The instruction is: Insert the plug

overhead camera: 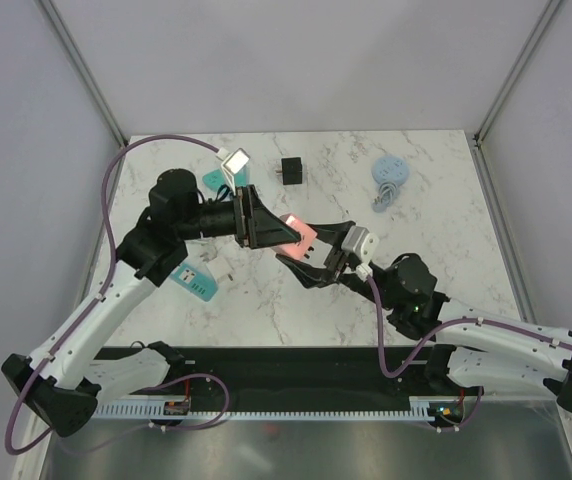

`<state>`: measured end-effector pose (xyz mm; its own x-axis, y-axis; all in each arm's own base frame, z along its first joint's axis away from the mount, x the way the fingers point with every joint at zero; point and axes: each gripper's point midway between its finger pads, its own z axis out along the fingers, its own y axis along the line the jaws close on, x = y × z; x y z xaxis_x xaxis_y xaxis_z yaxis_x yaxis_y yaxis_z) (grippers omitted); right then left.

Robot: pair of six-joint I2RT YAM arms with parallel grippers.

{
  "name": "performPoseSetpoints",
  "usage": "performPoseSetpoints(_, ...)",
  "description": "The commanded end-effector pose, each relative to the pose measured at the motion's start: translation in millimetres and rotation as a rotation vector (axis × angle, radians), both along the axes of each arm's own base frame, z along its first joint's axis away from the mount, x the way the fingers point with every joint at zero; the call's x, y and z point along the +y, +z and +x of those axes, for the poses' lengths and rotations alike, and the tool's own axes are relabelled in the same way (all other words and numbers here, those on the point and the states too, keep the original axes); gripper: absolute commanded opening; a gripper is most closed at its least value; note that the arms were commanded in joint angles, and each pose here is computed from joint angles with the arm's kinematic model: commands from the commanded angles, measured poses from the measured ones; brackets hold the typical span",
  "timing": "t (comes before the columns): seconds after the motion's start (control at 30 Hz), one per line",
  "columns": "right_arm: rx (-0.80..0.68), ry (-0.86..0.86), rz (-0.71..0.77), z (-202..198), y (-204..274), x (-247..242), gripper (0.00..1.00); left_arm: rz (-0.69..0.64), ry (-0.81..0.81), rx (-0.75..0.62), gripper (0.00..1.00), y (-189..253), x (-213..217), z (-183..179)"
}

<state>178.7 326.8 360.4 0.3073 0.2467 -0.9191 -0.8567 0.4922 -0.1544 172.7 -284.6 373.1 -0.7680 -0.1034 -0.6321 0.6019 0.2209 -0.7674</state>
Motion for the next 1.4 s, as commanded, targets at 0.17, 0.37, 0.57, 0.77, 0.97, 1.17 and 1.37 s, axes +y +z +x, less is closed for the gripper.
performPoseSetpoints(0.17,-0.004,-0.037,-0.057,8,-14,0,0.0,-0.011,-0.107,-0.007,0.65,14,-4,-18)
performPoseSetpoints(0.37,-0.007,-0.074,-0.073,12,-18,-5,0.0,0.097,-0.104,0.013,0.66,-4,-4,-9)
performPoseSetpoints(0.57,-0.006,-0.089,-0.09,14,-24,-8,0.0,0.114,-0.142,0.053,0.67,-10,-7,-9)
performPoseSetpoints(0.77,0.0,-0.111,-0.093,16,-24,-11,0.0,0.15,-0.138,0.038,0.7,-17,-3,-7)
performPoseSetpoints(0.97,0.006,-0.124,-0.099,18,-25,-13,0.0,0.162,-0.135,0.042,0.77,-20,-1,-5)
performPoseSetpoints(1.17,0.013,-0.133,-0.099,19,-26,-15,0.0,0.162,-0.141,0.033,0.79,-18,1,-7)
performPoseSetpoints(1.37,0.008,-0.139,-0.11,20,-27,-15,0.0,0.182,-0.135,0.078,0.78,-27,5,-3)
